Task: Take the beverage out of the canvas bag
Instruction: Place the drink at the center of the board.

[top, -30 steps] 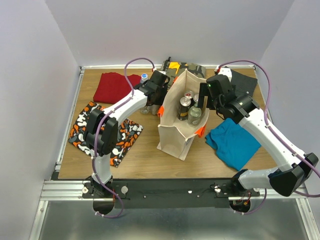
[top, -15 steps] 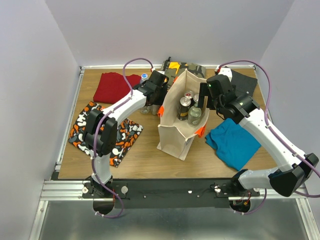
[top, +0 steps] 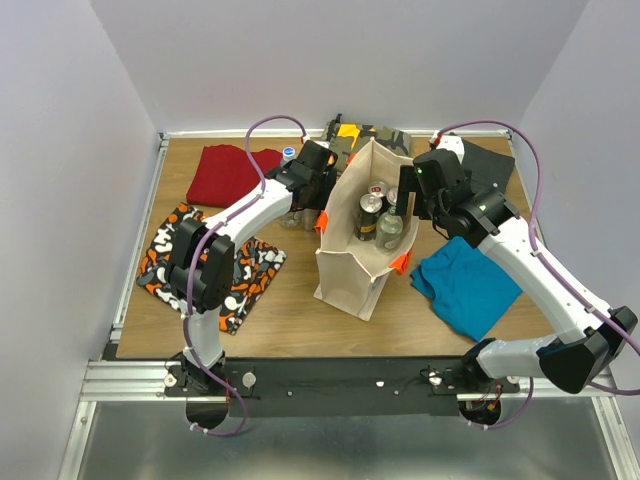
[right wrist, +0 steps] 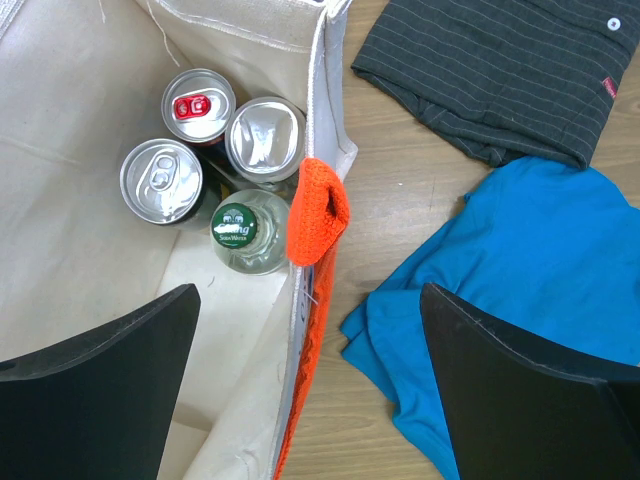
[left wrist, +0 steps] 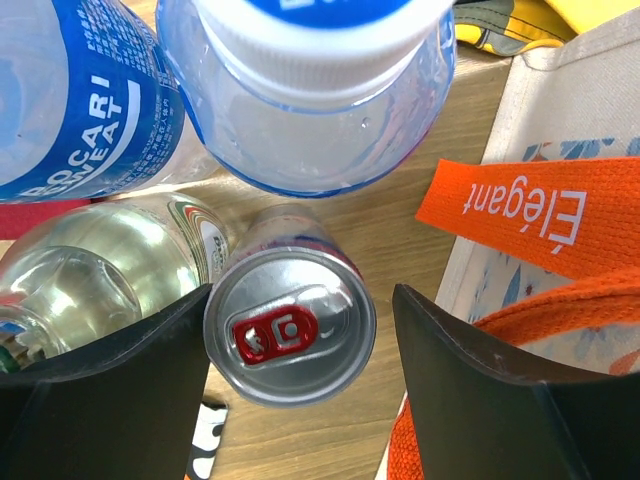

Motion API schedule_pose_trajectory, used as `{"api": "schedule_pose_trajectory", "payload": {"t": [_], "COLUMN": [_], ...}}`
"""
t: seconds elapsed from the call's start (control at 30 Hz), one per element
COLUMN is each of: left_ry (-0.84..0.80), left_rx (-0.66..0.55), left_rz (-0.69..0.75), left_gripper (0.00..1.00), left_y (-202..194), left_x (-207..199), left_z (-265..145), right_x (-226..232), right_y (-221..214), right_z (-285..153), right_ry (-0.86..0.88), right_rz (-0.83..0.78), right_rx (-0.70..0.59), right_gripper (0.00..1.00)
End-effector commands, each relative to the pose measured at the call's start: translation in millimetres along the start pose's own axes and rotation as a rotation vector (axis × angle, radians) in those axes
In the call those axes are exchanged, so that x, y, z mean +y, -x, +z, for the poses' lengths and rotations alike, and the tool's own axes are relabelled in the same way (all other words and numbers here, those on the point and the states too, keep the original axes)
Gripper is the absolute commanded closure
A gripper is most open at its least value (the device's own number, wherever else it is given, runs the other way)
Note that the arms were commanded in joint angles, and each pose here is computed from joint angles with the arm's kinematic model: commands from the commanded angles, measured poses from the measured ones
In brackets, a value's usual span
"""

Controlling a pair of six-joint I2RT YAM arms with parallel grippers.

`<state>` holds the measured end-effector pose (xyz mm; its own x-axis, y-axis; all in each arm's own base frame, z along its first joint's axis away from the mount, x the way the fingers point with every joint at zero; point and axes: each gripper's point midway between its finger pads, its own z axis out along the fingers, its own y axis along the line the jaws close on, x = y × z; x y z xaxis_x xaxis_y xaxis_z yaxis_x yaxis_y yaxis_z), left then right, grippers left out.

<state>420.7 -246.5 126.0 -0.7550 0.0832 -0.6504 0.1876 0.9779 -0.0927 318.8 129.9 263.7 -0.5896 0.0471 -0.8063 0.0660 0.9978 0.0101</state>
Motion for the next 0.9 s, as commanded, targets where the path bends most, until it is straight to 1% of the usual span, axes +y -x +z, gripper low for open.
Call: {"api": "schedule_pose_trajectory", "payload": {"t": [0.0,0.5,0.87], "left_ry": [-0.016,0.009,0.034], "left_rx": [-0.076,-0.092,-0.13], "left_rz": [-0.002,0.008,0.019], "left_gripper": [0.21,0.19,0.19], "left_y": [27.9,36.2,47.9], "left_x": [-3.0,2.3,9.1], "left_z": [-19.4,-28.3,-47.9], "right_x": [-4.5,-3.0,0.1], "right_y": [1.0,2.7,3.4], "right_z": [-2.3,-0.8,0.5], "right_ry": [-0.013,-0.012,-0.001], "right_rz": [0.012,0.007,0.003], "right_rx": [-0.004,-0.005,-0.004], "right_gripper": [0.0,0.0,0.0]}}
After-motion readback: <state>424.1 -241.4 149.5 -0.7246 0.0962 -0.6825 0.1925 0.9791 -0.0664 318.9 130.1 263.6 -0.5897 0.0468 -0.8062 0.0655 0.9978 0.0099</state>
